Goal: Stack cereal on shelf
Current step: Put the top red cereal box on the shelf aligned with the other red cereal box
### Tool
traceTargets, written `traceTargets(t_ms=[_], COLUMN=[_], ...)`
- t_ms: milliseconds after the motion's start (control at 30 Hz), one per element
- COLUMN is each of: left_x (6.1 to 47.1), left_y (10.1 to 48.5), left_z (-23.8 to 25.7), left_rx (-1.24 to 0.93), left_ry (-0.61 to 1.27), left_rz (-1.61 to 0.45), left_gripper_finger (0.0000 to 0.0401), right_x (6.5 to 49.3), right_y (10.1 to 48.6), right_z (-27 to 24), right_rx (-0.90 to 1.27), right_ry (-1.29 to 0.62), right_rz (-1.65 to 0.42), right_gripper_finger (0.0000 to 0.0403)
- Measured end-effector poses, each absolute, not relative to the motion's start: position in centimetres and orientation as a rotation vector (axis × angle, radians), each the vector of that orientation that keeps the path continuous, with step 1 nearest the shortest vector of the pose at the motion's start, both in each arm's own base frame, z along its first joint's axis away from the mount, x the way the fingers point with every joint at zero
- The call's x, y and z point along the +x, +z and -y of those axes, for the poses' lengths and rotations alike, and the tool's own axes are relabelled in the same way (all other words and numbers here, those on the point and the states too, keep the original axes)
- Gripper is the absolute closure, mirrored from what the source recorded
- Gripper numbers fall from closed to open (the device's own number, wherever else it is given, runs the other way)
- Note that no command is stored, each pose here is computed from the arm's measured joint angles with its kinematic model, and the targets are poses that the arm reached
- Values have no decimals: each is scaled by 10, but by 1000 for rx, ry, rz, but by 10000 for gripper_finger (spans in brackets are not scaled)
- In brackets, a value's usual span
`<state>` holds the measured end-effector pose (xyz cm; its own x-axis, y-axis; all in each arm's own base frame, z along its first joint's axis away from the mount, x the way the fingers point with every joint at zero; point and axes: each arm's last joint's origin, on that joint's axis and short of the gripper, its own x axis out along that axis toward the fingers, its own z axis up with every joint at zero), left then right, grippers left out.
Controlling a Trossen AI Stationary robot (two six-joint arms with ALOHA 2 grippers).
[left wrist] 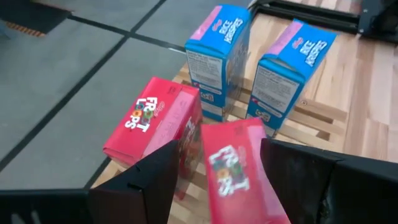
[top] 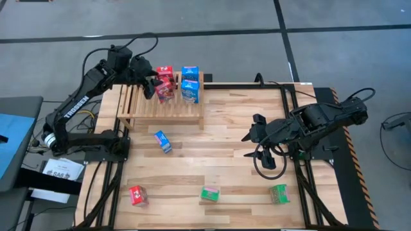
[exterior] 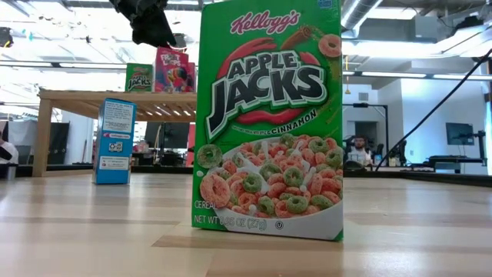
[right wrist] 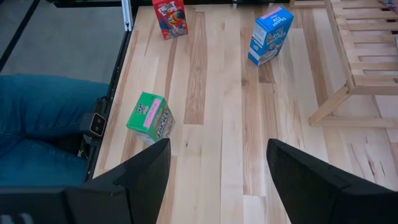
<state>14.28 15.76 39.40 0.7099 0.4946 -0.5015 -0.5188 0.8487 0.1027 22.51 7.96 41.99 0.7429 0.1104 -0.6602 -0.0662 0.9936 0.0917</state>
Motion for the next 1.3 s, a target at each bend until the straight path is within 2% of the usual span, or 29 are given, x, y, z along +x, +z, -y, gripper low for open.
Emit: traceTargets(t_ms=[300, 600, 867, 1067, 1300], left_x=[127, 98, 96, 105, 115], left_y=[408, 410, 372, 336, 318], left_z=[-138, -98, -80, -88, -100], left_rx=[-81, -135, -183, -167, -148], left_ry=[585, 490, 427, 521, 596], left_rz=[-461, -489, -516, -557, -574], left_gripper_finger=[186, 186, 186, 186, 186], right_x=[225, 225, 225, 225, 225], right_y=[420, 420, 420, 420, 420], right_z=[-80, -80, -80, -80, -80], right_rx=[64, 64, 64, 64, 64], right_ry=[97, 97, 97, 97, 97], right_rz=[-727, -727, -727, -727, -727], right_gripper_finger=[111, 111, 111, 111, 111])
